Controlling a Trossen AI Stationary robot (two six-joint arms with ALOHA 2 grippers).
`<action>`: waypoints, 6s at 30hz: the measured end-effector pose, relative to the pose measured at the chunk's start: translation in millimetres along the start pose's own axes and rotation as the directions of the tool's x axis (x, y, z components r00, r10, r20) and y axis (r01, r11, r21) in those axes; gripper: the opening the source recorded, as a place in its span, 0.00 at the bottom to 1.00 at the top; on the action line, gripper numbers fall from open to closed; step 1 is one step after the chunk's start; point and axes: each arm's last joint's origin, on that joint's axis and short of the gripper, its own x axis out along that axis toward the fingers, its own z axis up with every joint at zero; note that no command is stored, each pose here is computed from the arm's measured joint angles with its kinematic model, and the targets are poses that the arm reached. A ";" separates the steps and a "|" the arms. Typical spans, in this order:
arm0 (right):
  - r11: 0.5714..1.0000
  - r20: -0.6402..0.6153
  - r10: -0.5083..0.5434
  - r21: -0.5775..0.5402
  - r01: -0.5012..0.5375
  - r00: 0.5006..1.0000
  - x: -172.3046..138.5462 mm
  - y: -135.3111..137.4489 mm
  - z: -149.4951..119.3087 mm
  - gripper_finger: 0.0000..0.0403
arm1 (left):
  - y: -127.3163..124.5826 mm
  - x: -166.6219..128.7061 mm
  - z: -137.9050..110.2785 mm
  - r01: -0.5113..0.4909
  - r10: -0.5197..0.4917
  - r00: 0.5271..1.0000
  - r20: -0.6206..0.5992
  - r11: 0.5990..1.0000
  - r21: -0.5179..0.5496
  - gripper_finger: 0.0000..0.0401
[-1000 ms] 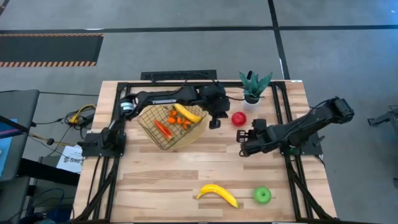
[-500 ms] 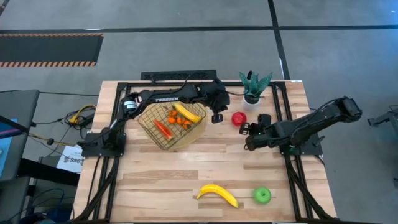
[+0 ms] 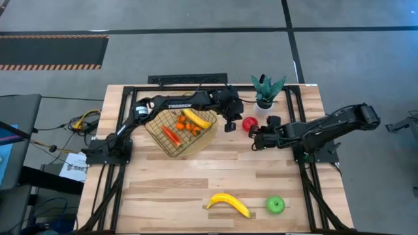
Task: Build produce basket
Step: Put the red apple into the wire basket
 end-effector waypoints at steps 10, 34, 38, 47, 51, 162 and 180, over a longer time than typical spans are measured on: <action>1.000 -0.007 0.011 -0.015 -0.011 1.000 12.7 8.2 3.8 0.00 | 1.7 19.8 -15.4 0.012 -0.013 0.999 -0.045 1.000 -0.020 0.00; 0.992 -0.126 -0.102 -0.093 0.091 0.987 49.4 13.5 -7.6 0.00 | 7.4 36.1 -23.0 0.013 -0.013 1.000 -0.021 1.000 0.000 0.00; 0.990 -0.118 -0.102 -0.112 0.089 0.988 52.7 14.1 -2.9 0.00 | 11.5 34.8 -20.4 -0.006 0.006 1.000 0.009 1.000 0.001 0.00; 0.981 -0.119 -0.157 -0.134 0.141 0.980 49.1 6.7 4.8 0.00 | 31.8 29.1 -28.9 -0.061 0.061 0.998 -0.025 0.998 0.002 0.00; 0.978 -0.129 -0.173 -0.136 0.155 0.976 51.3 5.7 5.5 0.00 | 40.4 26.7 -29.9 -0.078 0.078 0.997 -0.010 0.997 -0.002 0.00; 0.722 -0.223 0.504 -0.421 -0.549 0.834 57.1 259.2 20.5 0.00 | -81.9 -192.8 -87.7 -0.183 0.144 0.754 -0.641 0.983 0.005 0.00; 0.754 -0.308 0.402 -0.424 -0.503 0.862 77.7 254.6 -0.6 0.00 | -85.1 -168.0 -120.7 -0.201 0.149 0.790 -0.594 0.979 -0.023 0.00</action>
